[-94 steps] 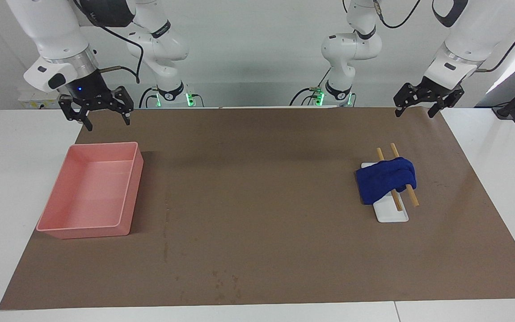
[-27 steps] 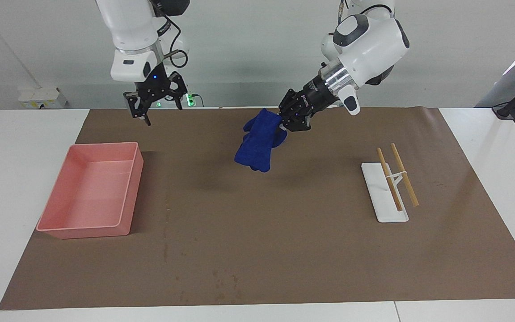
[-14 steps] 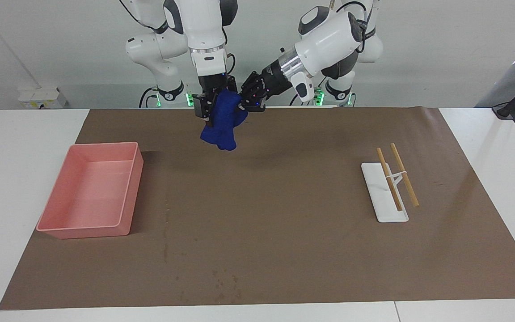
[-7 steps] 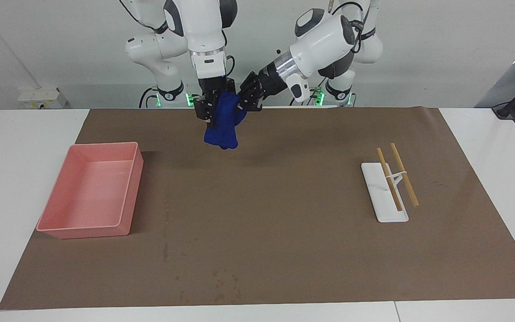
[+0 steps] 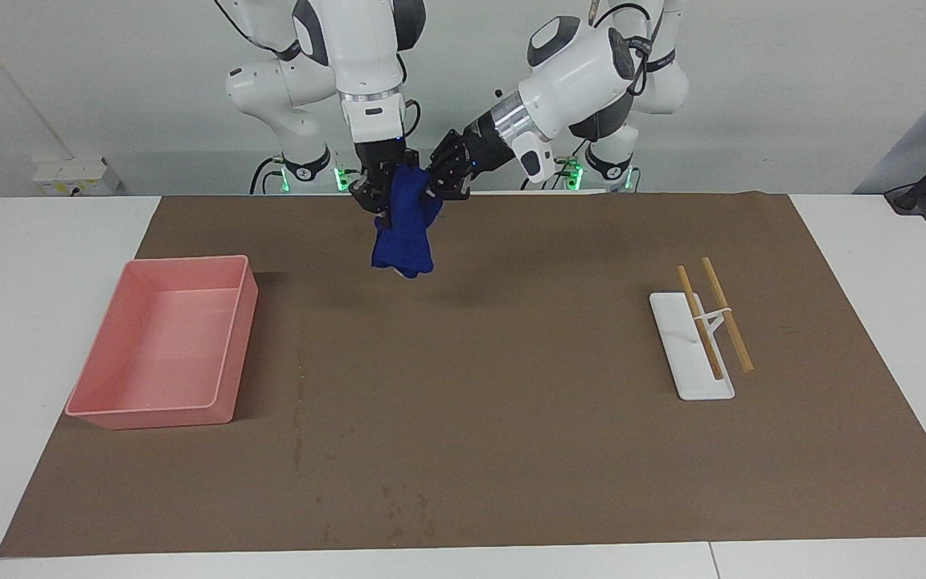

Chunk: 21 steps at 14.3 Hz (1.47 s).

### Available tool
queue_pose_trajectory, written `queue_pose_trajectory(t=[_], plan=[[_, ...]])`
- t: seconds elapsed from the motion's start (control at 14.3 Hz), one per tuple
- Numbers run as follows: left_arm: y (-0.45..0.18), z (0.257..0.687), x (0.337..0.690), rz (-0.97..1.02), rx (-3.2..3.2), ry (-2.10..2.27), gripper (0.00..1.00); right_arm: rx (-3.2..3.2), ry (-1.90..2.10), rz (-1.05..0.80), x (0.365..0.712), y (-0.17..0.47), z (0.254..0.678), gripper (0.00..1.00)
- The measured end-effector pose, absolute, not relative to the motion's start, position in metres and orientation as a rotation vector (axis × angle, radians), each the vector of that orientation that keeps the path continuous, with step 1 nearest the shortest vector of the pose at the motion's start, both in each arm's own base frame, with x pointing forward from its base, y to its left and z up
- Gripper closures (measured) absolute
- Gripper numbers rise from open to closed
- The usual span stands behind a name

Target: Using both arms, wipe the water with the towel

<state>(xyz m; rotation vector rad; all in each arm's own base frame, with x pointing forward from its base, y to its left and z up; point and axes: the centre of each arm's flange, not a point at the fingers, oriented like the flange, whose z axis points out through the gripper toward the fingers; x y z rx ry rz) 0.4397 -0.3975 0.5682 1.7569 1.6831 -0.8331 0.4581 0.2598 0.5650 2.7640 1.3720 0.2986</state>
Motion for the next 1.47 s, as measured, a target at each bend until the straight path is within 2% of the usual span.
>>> queue_pose_trajectory(t=[0.28,0.35,0.49,0.84,1.05,1.19,1.47], plan=[[-0.399,0.568,0.438,-0.832,1.762,1.678,0.81,2.77,1.365,0.28,0.458,0.257,0.565,0.83],[-0.398,0.568,0.438,-0.829,1.764,1.677,0.76,2.772,1.361,0.279,0.459,0.256,0.566,0.83],[-0.396,0.57,0.439,-0.78,1.797,1.671,0.56,2.782,1.337,0.259,0.462,0.247,0.564,0.83],[-0.351,0.575,0.468,-0.419,1.95,1.685,0.02,2.771,1.348,0.154,0.477,0.202,0.558,0.83],[-0.294,0.574,0.506,-0.288,1.964,1.673,0.0,2.777,1.332,0.113,0.489,0.165,0.554,0.83],[-0.253,0.574,0.527,-0.174,2.072,1.515,0.0,2.779,1.332,0.069,0.496,0.134,0.546,0.83],[-0.203,0.566,0.544,0.035,2.375,1.219,0.0,2.831,1.266,-0.052,0.503,0.086,0.509,0.83]])
